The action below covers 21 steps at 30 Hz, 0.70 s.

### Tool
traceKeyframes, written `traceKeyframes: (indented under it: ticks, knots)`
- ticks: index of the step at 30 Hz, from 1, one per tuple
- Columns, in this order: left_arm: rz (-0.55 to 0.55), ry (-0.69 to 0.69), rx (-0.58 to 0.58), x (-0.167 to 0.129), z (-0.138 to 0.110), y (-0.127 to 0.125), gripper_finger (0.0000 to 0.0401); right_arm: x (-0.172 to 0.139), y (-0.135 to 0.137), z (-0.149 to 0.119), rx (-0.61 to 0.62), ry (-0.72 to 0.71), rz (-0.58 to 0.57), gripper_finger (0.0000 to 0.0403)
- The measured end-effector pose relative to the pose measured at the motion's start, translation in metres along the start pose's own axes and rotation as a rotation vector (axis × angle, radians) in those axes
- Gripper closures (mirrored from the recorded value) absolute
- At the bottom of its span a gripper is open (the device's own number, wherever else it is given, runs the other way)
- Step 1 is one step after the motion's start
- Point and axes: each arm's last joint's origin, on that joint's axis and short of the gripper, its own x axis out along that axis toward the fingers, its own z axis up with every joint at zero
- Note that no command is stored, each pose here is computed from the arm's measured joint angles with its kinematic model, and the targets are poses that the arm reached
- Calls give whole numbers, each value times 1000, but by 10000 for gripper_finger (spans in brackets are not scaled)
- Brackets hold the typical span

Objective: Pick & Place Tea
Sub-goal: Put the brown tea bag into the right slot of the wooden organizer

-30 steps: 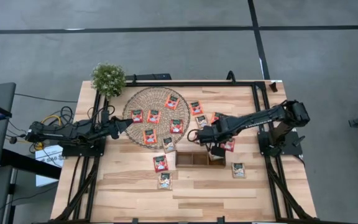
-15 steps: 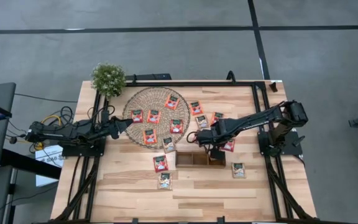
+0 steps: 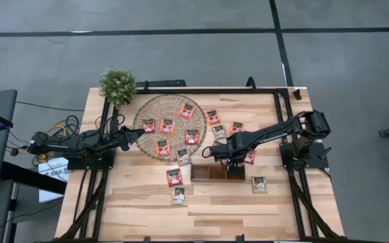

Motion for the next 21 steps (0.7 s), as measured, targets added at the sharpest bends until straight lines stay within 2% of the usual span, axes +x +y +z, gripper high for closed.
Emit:
traceKeyframes:
  ticks: [8,17,21]
  knots:
    - [0,1,0,0,0,0,291,-3,10,-5,-14,11,47,403]
    - [0,1,0,0,0,0,291,-3,14,-8,-18,33,45,403]
    - [0,1,0,0,0,0,291,-9,14,-9,-11,-1,74,403]
